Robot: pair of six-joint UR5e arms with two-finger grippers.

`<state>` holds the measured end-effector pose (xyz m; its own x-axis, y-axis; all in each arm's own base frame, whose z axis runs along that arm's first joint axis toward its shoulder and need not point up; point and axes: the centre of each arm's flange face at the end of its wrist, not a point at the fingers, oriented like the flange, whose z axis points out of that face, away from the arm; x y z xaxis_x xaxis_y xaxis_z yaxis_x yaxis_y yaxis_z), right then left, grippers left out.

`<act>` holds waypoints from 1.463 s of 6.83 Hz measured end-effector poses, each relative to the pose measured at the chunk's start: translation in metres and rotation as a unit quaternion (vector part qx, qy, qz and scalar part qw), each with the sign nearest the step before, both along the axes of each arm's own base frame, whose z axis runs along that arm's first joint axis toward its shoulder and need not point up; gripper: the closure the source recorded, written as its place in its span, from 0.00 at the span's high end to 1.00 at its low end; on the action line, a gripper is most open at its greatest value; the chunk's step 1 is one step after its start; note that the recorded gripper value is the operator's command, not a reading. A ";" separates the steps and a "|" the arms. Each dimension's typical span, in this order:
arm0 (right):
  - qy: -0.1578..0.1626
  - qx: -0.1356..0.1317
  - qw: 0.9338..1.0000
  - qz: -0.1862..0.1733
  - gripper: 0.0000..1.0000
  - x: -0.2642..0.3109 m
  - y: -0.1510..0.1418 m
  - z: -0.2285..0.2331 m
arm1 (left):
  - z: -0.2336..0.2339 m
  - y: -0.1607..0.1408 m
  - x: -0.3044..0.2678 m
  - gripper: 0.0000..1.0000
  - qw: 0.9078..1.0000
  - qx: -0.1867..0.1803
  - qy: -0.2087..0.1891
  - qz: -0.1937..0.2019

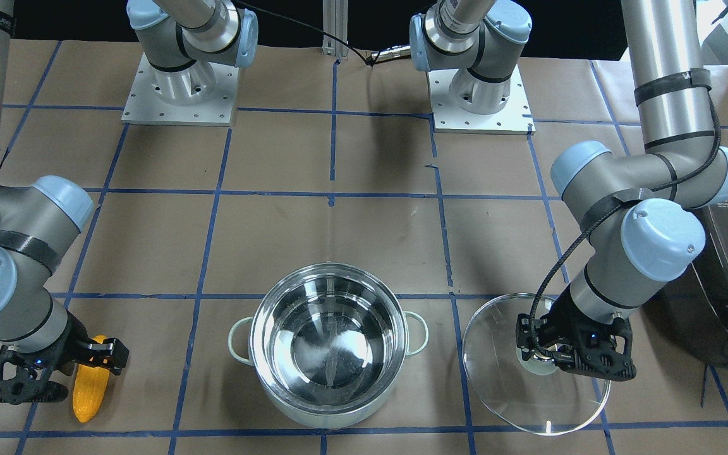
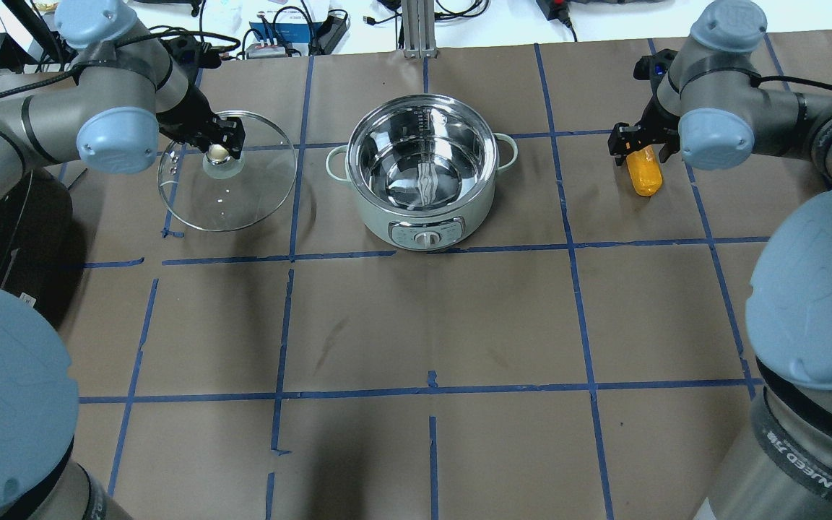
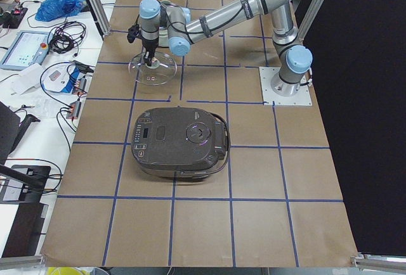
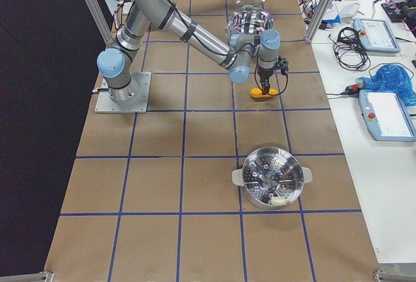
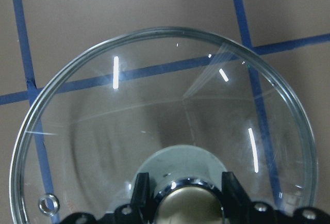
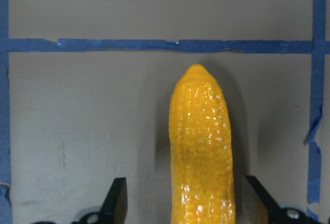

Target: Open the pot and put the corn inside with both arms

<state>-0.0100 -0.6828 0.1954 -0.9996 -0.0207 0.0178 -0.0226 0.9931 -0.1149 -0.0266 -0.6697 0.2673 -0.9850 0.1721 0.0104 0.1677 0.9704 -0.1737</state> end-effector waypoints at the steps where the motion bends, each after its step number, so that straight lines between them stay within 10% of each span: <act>1: 0.000 0.000 1.000 0.000 0.15 -0.004 -0.001 -0.010 | -0.013 0.001 0.004 0.30 1.000 0.005 0.000 0.001; 2: 0.000 0.000 1.000 0.000 0.06 -0.006 -0.001 -0.013 | -0.022 0.000 0.005 0.99 1.000 0.011 0.001 0.002; 6: -0.001 -0.019 1.000 0.005 0.05 0.023 -0.008 0.068 | -0.022 0.002 0.005 1.00 1.000 0.018 0.001 0.007; 8: -0.014 -0.032 0.999 0.041 0.05 0.163 0.007 0.162 | 0.018 0.014 0.002 1.00 0.999 0.042 0.006 0.014; 10: -0.039 -0.038 0.998 0.024 0.05 0.298 0.032 0.161 | 0.093 0.048 -0.010 1.00 0.997 0.072 0.003 0.023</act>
